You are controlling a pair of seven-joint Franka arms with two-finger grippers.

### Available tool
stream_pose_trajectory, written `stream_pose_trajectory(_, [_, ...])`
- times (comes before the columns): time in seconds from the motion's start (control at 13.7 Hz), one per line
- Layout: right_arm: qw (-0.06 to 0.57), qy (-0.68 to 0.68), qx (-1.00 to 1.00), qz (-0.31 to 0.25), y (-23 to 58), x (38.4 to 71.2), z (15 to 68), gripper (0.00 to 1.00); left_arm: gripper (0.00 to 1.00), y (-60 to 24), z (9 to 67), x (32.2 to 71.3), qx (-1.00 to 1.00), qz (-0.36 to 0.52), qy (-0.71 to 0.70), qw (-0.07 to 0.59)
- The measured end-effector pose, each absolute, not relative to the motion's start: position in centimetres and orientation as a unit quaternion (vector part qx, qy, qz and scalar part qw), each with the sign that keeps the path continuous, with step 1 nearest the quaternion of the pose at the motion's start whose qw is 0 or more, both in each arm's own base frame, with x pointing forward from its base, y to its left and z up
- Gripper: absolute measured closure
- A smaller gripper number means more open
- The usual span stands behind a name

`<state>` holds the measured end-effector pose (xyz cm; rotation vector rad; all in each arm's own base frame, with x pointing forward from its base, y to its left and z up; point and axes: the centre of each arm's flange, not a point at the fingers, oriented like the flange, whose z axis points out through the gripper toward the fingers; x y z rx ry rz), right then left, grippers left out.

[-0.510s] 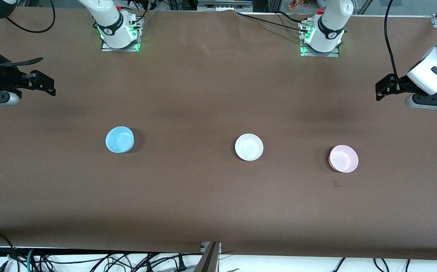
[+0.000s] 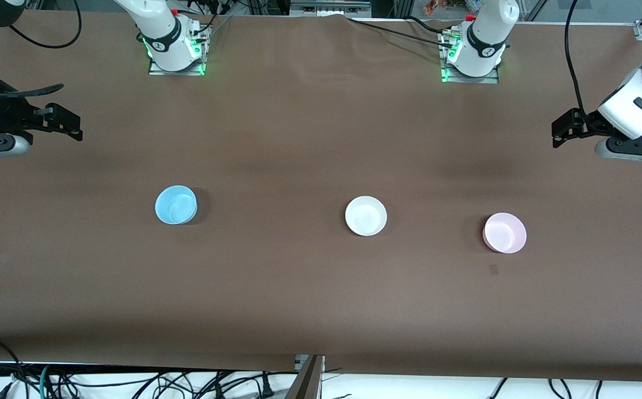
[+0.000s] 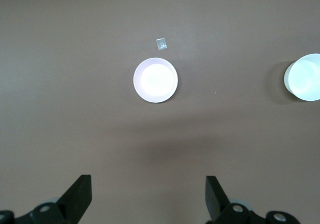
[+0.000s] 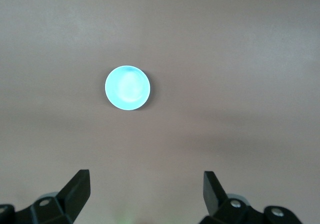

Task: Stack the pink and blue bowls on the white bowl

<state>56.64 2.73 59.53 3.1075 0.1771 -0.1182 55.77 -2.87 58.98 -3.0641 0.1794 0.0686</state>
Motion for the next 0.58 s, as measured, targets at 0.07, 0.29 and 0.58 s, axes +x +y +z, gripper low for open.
stream_pose_trajectory(0.07, [0.013, 0.057, 0.998, -0.038, 2.73, 56.64, 59.53, 0.00, 0.00, -2.75, 58.98, 55.77, -0.997, 0.022, 0.057, 0.036])
stream_pose_trajectory(0.29, [0.013, 0.057, 0.998, -0.038, 2.74, 56.68, 59.46, 0.00, 0.00, -2.58, 58.85, 55.82, -0.998, 0.024, 0.056, 0.036])
stream_pose_trajectory(0.58, [0.013, 0.057, 0.998, -0.038, 2.74, 56.70, 59.43, 0.00, 0.00, -2.54, 58.07, 55.78, -0.997, 0.042, 0.055, 0.036])
